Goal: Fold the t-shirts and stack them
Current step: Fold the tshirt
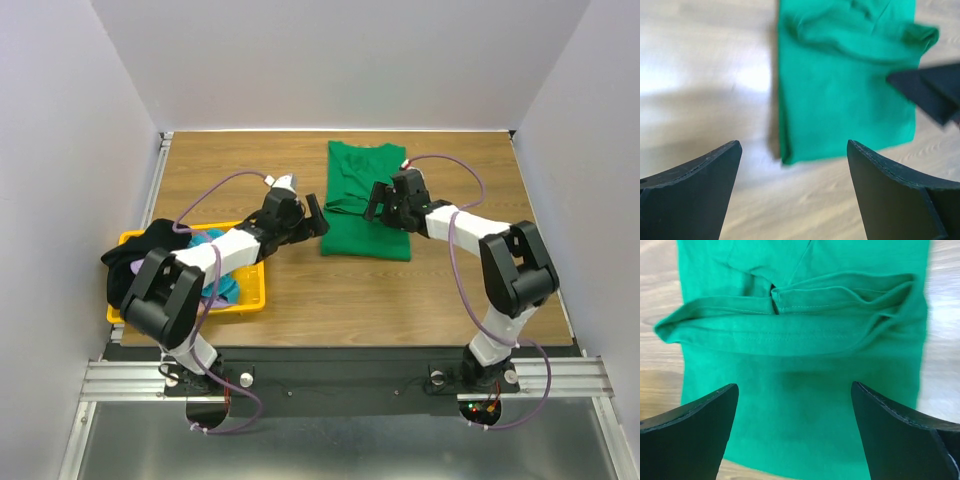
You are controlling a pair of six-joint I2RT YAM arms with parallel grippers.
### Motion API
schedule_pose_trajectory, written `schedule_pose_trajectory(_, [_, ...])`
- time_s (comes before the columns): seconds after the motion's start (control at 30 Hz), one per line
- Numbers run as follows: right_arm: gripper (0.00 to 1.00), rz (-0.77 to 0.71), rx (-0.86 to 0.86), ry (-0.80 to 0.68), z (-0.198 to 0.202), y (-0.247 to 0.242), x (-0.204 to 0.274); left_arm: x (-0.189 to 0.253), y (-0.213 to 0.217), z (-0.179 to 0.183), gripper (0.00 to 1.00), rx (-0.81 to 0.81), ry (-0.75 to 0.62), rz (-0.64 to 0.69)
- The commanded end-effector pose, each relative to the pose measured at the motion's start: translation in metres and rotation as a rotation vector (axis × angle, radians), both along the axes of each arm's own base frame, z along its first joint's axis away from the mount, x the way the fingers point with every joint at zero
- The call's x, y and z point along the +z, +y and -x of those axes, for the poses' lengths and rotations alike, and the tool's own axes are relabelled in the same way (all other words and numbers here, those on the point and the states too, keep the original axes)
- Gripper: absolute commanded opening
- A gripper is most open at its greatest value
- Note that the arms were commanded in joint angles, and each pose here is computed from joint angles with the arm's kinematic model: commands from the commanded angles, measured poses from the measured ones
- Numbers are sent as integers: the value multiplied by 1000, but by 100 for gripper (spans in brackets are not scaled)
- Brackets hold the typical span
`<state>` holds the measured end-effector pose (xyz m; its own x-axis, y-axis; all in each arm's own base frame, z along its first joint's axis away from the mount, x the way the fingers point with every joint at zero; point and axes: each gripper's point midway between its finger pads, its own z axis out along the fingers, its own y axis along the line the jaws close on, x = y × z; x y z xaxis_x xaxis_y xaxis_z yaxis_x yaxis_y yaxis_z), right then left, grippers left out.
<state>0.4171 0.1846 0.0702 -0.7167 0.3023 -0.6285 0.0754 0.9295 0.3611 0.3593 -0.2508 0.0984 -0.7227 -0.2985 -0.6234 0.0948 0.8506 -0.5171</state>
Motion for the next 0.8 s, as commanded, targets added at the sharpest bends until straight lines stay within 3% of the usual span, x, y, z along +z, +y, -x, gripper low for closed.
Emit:
schedule_pose_trajectory(0.0, [100,-47,60,-66,-29,23,8,12,5,20,99,7,-31,67])
schedule_pose_trajectory(0.17, [100,12,13,-86,-66,23,-5,12,20,37,99,37,-39,67])
schedule_pose_trajectory(0.4, [100,75,-81,-195,-113,16,20,7,26,41,99,49,-29,51])
schedule_pose_trajectory(0.77, [100,94,-75,-299,-172,29,40,8,24,41,99,41,-28,59])
